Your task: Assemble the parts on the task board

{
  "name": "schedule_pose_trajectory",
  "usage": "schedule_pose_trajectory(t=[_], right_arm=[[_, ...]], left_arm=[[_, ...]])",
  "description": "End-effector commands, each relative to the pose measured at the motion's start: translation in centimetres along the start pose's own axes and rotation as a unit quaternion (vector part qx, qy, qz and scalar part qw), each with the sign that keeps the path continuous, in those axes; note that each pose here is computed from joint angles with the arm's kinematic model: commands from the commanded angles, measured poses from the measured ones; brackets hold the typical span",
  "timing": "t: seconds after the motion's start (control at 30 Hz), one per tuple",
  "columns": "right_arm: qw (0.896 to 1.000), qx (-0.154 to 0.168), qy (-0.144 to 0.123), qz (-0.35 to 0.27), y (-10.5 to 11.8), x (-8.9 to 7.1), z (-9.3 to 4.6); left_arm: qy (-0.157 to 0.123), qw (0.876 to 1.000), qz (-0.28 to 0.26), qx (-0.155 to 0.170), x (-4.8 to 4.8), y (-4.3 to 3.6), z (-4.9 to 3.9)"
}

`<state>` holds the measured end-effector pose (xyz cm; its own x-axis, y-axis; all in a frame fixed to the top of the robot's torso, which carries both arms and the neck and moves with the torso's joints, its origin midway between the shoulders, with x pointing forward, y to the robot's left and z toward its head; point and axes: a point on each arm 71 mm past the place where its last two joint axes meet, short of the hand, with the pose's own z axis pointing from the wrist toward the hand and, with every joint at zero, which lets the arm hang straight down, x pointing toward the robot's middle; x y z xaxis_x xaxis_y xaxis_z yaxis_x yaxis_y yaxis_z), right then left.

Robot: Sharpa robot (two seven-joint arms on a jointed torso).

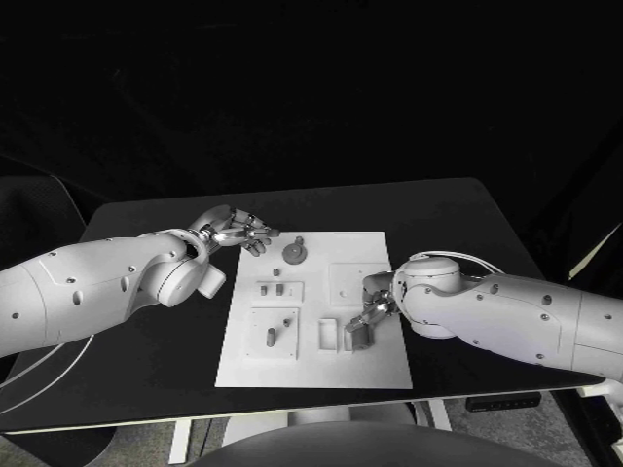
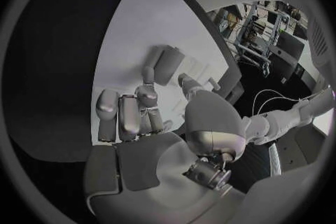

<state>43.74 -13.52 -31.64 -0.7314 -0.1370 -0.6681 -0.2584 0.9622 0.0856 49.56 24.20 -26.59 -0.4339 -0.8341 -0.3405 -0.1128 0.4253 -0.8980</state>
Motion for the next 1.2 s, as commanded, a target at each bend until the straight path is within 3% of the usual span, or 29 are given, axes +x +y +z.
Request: schedule_pose_trajectory(t=[0.03,0.6,0.87,1.2], right_arm=[[1.0,-0.001,0.008,-0.015,0.3,0.2,0.1],[0.997,0.008,0.038,-0.069,1.1,1.6,0.7],[0.995,0.004,0.031,-0.092,1.6,1.9,0.6],[0.995,0.009,0.002,-0.104,1.4,1.5,0.5]], left_arm=[[-0.001,1.0,-0.002,0.003,0.01,-0.19,-0.01],[-0.001,1.0,0.0,0.002,-0.28,-0.33,-0.07],[-0.001,1.0,0.002,0.001,-0.3,-0.3,-0.06],[-0.002,1.0,0.003,0.0,-0.37,-0.27,-0.09]])
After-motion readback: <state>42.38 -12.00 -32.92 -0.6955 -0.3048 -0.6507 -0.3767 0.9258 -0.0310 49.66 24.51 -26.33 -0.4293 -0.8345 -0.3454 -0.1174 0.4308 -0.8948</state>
